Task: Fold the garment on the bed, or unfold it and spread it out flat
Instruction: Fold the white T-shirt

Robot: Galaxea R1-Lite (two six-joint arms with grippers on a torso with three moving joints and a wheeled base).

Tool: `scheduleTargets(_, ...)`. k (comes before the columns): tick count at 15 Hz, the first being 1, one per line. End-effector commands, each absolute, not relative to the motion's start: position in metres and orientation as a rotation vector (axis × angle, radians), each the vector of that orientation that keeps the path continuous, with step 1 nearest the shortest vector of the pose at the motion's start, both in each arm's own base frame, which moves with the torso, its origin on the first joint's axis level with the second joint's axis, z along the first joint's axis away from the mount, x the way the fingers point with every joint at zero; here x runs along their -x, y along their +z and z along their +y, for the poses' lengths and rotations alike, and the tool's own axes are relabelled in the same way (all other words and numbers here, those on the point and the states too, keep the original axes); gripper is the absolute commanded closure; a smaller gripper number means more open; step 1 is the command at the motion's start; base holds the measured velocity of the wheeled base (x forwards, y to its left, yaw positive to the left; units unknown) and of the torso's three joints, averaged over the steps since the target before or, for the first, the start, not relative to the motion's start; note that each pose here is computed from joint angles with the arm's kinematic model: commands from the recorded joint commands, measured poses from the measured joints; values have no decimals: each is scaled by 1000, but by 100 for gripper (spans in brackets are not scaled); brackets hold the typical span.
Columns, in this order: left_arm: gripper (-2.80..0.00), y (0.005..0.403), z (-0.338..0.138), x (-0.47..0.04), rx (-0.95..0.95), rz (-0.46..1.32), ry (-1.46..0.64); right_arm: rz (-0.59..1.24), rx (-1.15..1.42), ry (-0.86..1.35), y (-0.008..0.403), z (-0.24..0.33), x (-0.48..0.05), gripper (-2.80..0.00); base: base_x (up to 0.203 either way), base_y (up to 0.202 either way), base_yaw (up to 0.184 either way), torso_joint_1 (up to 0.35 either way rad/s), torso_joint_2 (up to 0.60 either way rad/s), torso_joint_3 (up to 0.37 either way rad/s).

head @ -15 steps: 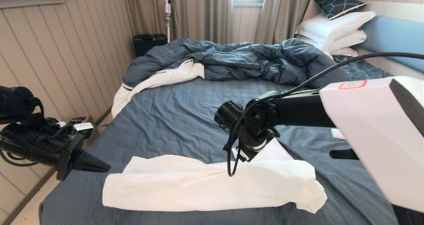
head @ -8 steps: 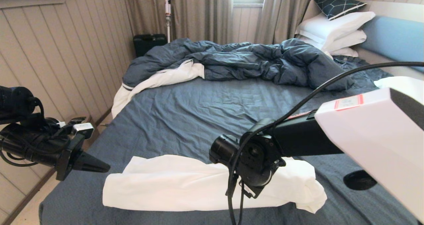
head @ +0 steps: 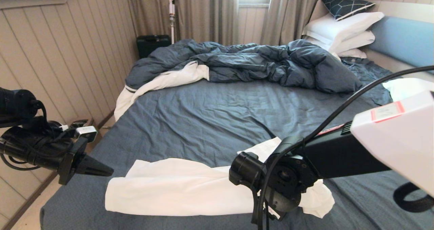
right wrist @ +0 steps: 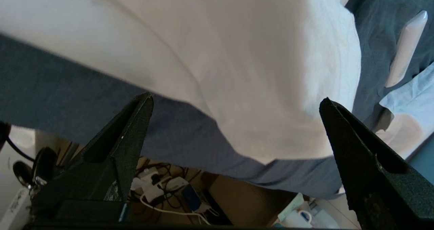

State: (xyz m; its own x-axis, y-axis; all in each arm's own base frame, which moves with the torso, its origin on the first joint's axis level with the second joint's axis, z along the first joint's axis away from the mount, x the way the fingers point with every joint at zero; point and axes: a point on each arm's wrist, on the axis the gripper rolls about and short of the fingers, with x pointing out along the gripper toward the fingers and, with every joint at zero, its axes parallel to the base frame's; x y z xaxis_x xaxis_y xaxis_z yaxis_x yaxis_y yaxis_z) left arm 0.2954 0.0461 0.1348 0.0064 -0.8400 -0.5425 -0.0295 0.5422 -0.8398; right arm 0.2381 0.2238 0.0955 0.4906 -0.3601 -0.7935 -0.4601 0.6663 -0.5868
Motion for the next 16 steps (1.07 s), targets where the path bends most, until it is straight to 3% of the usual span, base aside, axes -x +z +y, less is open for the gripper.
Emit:
scheduleTargets(1,0,134,46,-295,813,1439,-757,1116,891,52,85,219,-244,-280,0,0,0,0,0,0)
scheduleTargets(8,0,134,46,-296,814,1433,-760,1047,841,8,85,209,-275,-280,0,0,0,0,0,0)
scheduleTargets(16,0,134,46,-296,819,1439,-759,1032,855,-19,90,201,-275,-280,0,0,0,0,0,0)
